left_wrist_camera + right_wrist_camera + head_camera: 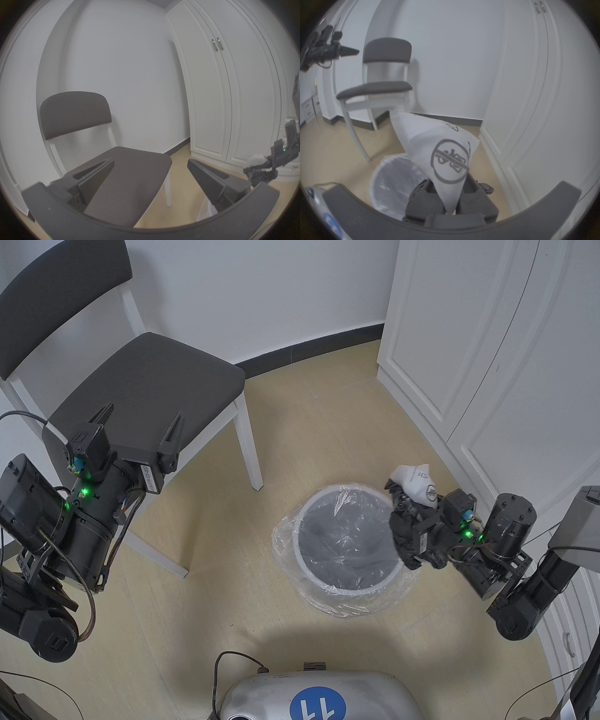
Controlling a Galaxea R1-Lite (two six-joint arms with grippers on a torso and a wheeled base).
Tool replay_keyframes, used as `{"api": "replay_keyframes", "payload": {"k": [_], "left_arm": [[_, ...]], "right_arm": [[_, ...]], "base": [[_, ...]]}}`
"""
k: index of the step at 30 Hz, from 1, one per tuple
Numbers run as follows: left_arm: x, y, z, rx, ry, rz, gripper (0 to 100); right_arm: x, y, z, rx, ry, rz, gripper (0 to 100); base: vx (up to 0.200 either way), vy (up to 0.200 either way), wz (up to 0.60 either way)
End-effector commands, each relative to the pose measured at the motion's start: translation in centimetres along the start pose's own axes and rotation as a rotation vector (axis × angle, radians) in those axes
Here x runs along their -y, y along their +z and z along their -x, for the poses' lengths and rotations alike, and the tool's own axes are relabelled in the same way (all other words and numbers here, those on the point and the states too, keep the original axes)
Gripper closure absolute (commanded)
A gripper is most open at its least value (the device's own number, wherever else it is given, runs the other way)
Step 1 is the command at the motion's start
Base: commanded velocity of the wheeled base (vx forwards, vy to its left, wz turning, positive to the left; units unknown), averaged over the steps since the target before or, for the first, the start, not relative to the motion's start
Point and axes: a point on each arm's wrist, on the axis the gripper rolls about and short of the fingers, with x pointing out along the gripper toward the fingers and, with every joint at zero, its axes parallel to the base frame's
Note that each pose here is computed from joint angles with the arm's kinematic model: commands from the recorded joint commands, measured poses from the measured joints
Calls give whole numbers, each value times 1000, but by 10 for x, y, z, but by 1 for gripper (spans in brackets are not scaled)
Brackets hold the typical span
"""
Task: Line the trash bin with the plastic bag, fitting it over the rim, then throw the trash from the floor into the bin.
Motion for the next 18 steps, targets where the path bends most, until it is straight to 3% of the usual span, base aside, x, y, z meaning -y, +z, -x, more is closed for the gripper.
{"api": "replay_keyframes", "payload": {"k": [1,8,18], "left_arm": [[-3,6,3,17,6,7,0],[-4,7,4,21,6,7,0],[-4,8,3,24,7,8,0]], "right_arm": [[-33,7,-4,43,84,-62,100],[-58,-8,-26,37,111,-172,100],[-76,-43,-68,17,5,-234,100]], "base": [[0,0,0],[0,0,0],[0,0,0]]}}
